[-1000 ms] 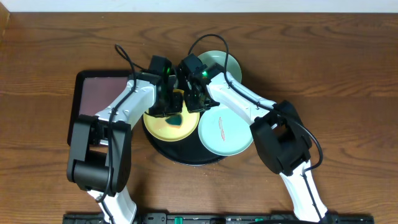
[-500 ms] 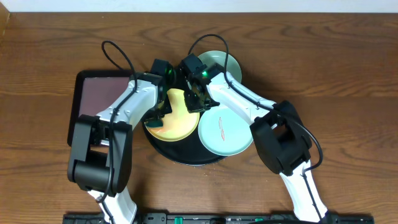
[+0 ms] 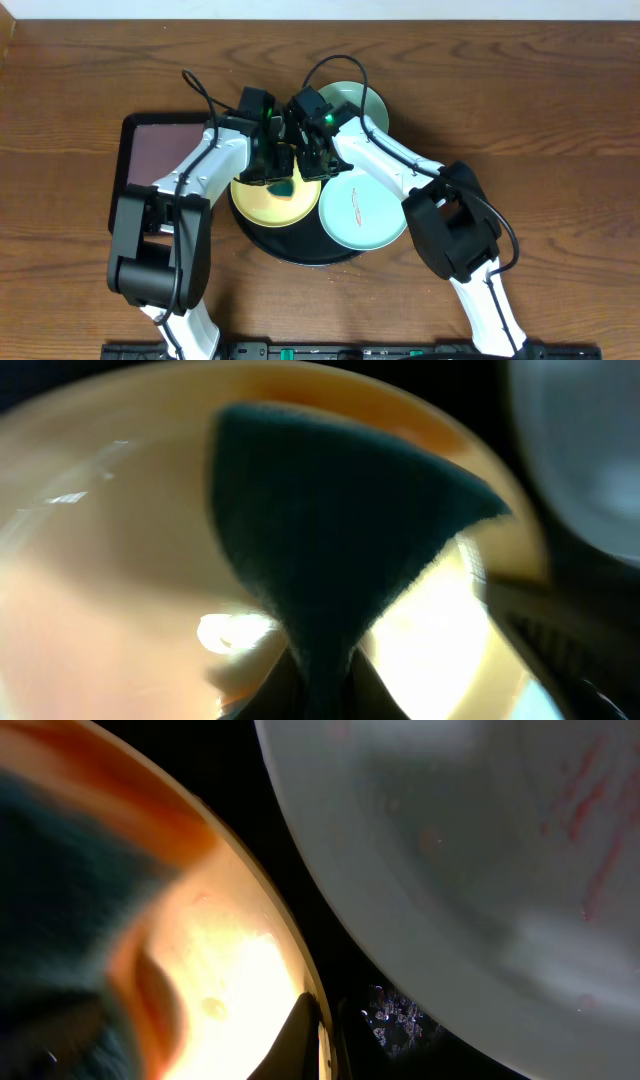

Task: Clean dirty plates on tray and stack at the side
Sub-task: 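Scrub the yellow plate with the sponge held in left gripper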

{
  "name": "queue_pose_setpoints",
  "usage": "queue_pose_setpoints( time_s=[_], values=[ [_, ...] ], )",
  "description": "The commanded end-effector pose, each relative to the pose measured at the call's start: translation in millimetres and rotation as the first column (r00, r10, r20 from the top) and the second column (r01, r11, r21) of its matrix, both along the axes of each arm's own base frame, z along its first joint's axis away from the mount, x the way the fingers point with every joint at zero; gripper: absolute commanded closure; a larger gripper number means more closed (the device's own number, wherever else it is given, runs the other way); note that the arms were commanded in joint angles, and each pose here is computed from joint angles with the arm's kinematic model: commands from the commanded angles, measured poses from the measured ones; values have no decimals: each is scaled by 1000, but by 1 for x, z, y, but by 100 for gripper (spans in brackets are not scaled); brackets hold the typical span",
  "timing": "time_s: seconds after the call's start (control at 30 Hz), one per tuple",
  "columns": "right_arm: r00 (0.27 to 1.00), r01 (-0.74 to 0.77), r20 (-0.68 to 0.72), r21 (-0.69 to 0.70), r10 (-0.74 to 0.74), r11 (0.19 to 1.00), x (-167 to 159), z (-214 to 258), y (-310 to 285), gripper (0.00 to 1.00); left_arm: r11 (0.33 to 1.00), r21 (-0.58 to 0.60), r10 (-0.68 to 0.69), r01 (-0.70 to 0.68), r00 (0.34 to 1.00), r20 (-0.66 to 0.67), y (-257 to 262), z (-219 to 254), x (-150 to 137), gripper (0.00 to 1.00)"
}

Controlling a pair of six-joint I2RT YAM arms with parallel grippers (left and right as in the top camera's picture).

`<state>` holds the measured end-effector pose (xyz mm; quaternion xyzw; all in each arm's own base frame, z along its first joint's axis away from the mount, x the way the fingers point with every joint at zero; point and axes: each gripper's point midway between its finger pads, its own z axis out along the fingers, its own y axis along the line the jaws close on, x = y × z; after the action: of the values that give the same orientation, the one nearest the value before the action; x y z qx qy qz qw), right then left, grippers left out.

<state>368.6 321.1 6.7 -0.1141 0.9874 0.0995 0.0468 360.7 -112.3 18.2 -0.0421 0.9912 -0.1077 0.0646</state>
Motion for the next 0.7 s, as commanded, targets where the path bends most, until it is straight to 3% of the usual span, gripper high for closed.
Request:
queue_pose_setpoints(
  time_s=[0.0, 0.1, 0.23, 0.3, 0.4, 0.5, 0.57, 0.67],
  values=[
    [1000, 21, -4, -53, -21, 998, 5, -14, -14, 96, 898, 346, 259, -272, 962, 84, 71, -6, 4, 93],
    [1000, 21, -5, -54, -21, 998, 5, -14, -14, 96, 810, 460, 340, -364, 930, 137, 97, 0, -2, 93],
    [1000, 21, -4, -53, -21, 998, 5, -14, -14, 96, 838, 451, 317, -306, 947, 54, 89, -4, -17, 92],
    [1000, 21, -4, -53, -22, 998, 5, -14, -14, 95, 907, 369, 237, -202, 970, -51, 69, -10, -28, 93],
    [1000, 21, -4, -53, -21, 998, 5, -14, -14, 95, 994, 113, 18, 1, 986, -167, 21, -12, -41, 92],
    [1000, 20, -5, -53, -21, 998, 5, -14, -14, 95, 970, -151, -214, 192, 965, -150, -22, -2, -50, 93],
    [1000, 20, -5, -54, -21, 998, 5, -14, -14, 96, 950, -201, -266, 239, 956, -120, -30, 2, -49, 93],
    [1000, 21, -6, -54, -21, 998, 5, -14, -14, 96, 953, -174, -264, 248, 962, -74, -28, 0, -38, 93]
  ],
)
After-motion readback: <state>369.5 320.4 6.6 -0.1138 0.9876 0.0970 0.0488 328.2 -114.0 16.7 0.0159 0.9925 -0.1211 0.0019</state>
